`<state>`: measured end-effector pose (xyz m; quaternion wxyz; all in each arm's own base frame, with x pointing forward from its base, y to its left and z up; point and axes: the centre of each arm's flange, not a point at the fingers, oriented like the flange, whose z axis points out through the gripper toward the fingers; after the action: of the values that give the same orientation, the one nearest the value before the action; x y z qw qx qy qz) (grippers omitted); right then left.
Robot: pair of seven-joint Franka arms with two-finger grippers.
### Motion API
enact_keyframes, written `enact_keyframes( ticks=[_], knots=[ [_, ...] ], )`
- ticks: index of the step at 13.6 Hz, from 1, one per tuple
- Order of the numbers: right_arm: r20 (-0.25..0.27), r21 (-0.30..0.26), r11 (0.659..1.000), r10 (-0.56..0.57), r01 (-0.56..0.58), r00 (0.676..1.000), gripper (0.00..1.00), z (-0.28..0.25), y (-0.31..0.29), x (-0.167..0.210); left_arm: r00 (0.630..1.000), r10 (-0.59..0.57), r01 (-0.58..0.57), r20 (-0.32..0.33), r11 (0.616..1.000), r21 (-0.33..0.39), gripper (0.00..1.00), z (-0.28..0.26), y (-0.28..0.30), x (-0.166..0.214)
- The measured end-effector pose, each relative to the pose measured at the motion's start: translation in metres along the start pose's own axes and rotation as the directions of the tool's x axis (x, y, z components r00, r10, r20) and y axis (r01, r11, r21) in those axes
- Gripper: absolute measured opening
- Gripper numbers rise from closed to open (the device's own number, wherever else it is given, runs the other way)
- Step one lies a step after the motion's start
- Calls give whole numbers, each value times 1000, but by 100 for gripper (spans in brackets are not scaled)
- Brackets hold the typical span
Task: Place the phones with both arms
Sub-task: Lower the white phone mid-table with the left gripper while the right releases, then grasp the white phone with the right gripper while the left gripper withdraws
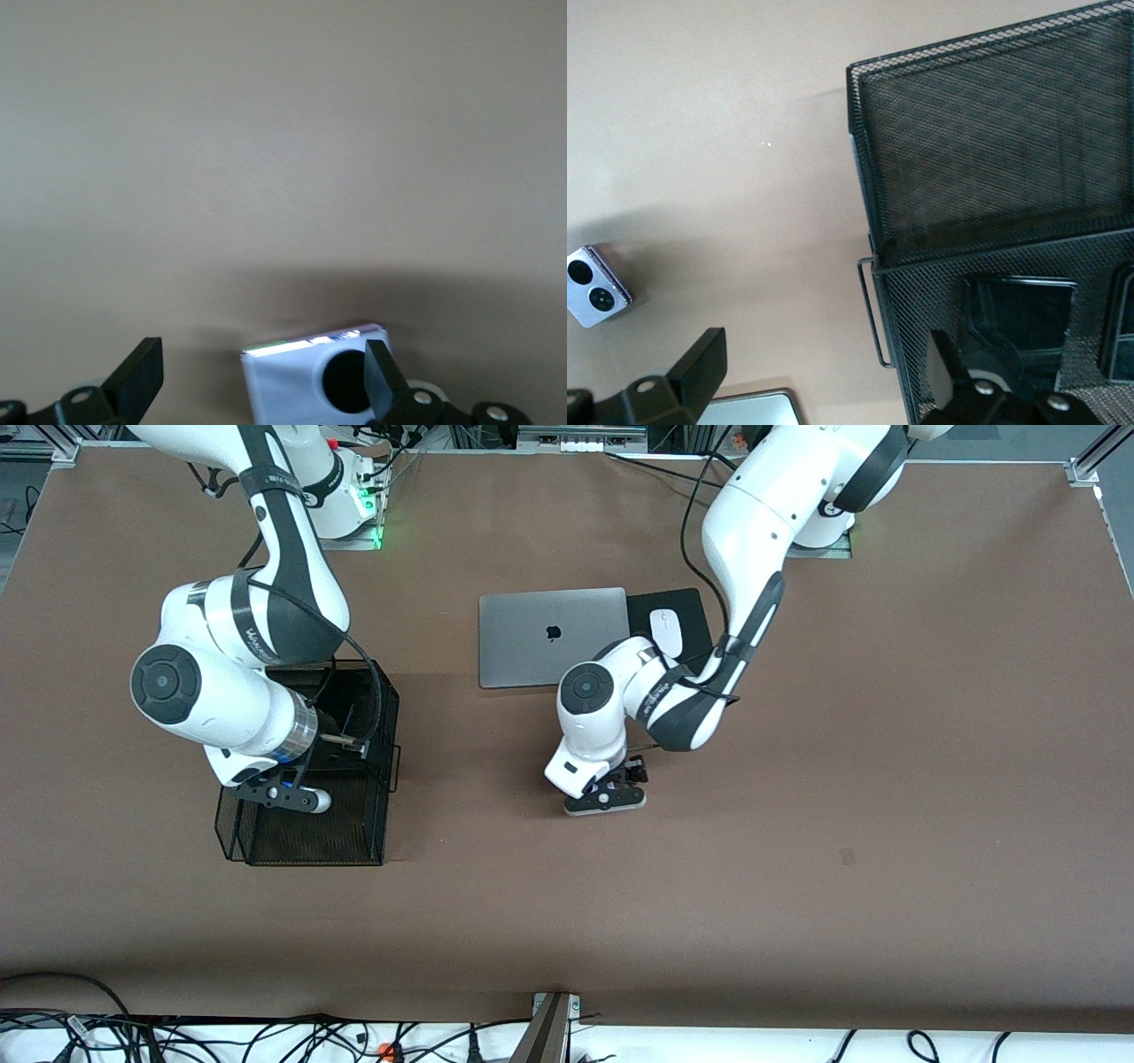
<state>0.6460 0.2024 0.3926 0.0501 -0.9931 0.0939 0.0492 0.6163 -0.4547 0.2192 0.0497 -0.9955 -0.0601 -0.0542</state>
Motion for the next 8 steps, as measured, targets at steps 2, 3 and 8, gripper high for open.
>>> enact_keyframes(
  ticks=[2, 3, 8],
  knots=[
    [-10, -6, 1000, -12, 12, 1000, 100, 4, -21, -2, 998, 34, -34, 53, 999, 2, 100, -22, -25, 19],
    [-17, -9, 1000, -7, 6, 1000, 100, 7, -37, -4, 995, 55, -55, 82, 998, 4, 100, -32, -40, 28],
    [-108, -19, 994, -113, 111, 988, 100, 48, -171, -43, 962, 160, -177, 220, 983, 59, 100, -49, -143, 66]
  ],
)
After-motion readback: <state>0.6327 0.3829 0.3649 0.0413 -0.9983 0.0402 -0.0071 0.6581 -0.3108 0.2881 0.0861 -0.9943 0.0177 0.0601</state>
